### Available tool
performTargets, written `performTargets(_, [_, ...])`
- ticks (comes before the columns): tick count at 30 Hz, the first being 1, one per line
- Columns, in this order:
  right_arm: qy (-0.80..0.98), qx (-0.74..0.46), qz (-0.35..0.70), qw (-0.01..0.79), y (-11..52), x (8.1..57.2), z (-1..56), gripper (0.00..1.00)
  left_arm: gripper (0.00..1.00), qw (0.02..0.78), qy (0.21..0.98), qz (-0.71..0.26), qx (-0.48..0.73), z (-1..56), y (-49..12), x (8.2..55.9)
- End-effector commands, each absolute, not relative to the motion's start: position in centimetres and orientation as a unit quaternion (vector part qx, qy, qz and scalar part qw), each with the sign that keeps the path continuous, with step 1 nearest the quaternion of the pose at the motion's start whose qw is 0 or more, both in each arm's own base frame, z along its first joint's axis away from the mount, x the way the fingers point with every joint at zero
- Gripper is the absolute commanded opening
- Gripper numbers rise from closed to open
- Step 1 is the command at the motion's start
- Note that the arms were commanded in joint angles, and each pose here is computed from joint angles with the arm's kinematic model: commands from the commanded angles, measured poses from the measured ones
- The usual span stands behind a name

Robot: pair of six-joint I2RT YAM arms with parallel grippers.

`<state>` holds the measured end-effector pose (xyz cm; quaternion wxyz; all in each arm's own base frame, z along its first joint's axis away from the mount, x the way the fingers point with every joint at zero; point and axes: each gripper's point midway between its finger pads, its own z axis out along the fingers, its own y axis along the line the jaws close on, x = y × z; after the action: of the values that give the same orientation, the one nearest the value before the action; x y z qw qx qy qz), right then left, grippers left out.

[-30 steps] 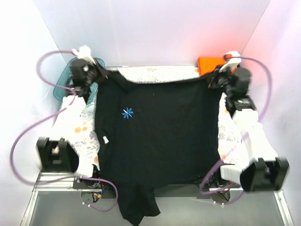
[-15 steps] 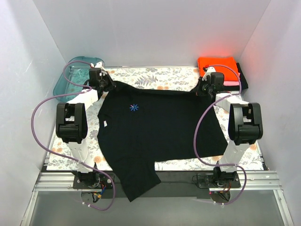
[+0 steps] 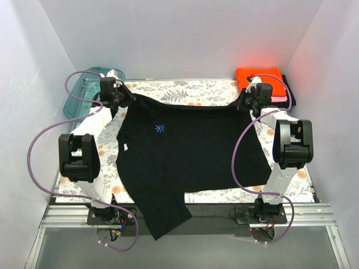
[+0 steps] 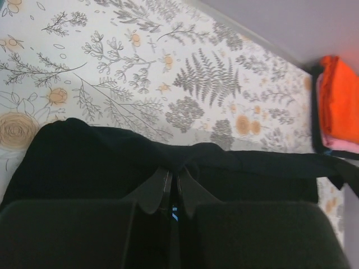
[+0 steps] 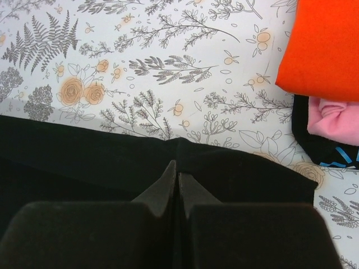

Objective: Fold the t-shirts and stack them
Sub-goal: Fold the tshirt

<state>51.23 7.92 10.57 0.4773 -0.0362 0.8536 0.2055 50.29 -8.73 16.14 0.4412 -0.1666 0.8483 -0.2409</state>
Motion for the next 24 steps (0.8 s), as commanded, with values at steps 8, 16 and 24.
performTargets(8, [0.859,-0.029,0.192,0.474,7.2,49.7,12.8,0.01,0.00,0.420,0.838,-0.262,-0.230,20.3,-8.4,43.5])
performTargets(16, [0.873,-0.018,0.156,0.463,4.9,49.1,12.3,0.01,0.00,0.348,0.844,-0.293,-0.285,17.2,-9.5,39.6])
performTargets(24, [0.883,-0.019,0.136,0.448,4.2,48.7,12.5,0.01,0.00,0.340,0.831,-0.306,-0.316,18.7,-9.5,37.5])
